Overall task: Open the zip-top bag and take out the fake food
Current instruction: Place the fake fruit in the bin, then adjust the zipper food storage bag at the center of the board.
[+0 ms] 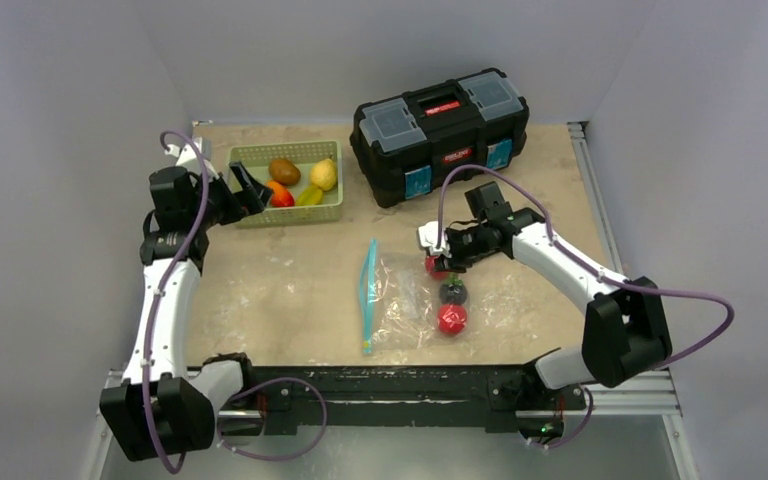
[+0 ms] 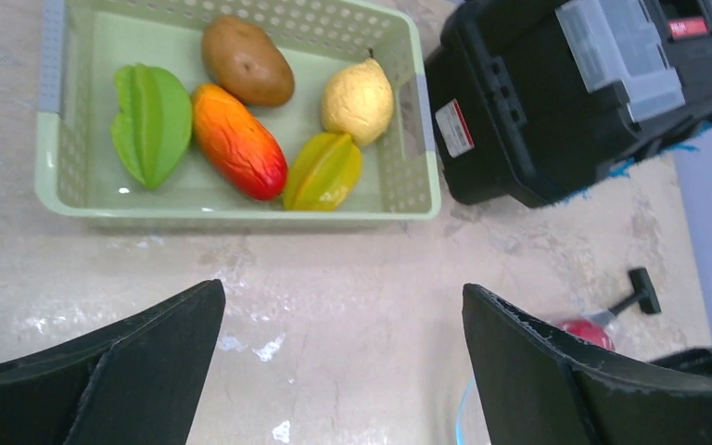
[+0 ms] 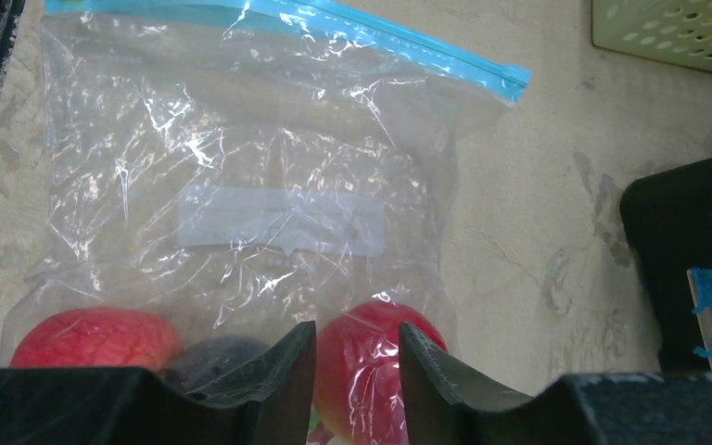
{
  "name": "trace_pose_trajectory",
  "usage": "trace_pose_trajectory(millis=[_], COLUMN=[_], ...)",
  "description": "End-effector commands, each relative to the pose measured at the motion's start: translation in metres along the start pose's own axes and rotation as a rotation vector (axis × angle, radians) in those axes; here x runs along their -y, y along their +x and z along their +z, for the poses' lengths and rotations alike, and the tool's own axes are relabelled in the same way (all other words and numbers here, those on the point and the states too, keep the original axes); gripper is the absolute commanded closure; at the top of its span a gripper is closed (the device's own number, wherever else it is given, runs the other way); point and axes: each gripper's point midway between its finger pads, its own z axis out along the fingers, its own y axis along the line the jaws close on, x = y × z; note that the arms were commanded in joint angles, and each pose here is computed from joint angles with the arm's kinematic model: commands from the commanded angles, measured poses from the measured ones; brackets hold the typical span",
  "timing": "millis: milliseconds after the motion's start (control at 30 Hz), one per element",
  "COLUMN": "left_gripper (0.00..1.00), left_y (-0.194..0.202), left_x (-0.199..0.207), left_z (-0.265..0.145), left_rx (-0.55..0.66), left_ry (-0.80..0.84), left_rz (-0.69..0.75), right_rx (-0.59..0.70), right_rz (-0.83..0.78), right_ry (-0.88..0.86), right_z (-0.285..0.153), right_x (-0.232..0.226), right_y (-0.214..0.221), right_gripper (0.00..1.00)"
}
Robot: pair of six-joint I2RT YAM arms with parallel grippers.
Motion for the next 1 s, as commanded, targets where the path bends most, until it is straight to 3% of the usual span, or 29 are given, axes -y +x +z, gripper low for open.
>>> trace_pose_trajectory(millis=[0, 200, 500, 967], left_gripper=[0.00, 0.00, 0.00, 0.00], left_y=[0.016, 0.031, 0.058, 0.071], left_x=[0.017, 0.026, 0.051, 0.084], left_z=[-0.011, -0.029, -0.043, -0.052], left_rx=[-0.007, -0.011, -0.085, -0.115], left_ry=[0.114, 0.153, 0.192, 0.359], left_rz=[-0.007, 0.034, 0.220, 0.204], right_rx=[0.051, 0.049, 0.057, 0.099], right_rz=[0.002, 0.031, 0.052, 0.146], right_ry=[0.027, 0.048, 0.085, 0.233], right_z=[-0.012, -0.022, -0.038, -0.065], right_x=[-0.002, 0.000, 0.002, -0.012], right_y=[-0.011, -0.010, -0.011, 0.004], right_gripper=[0.62, 0.58, 0.57, 0.52])
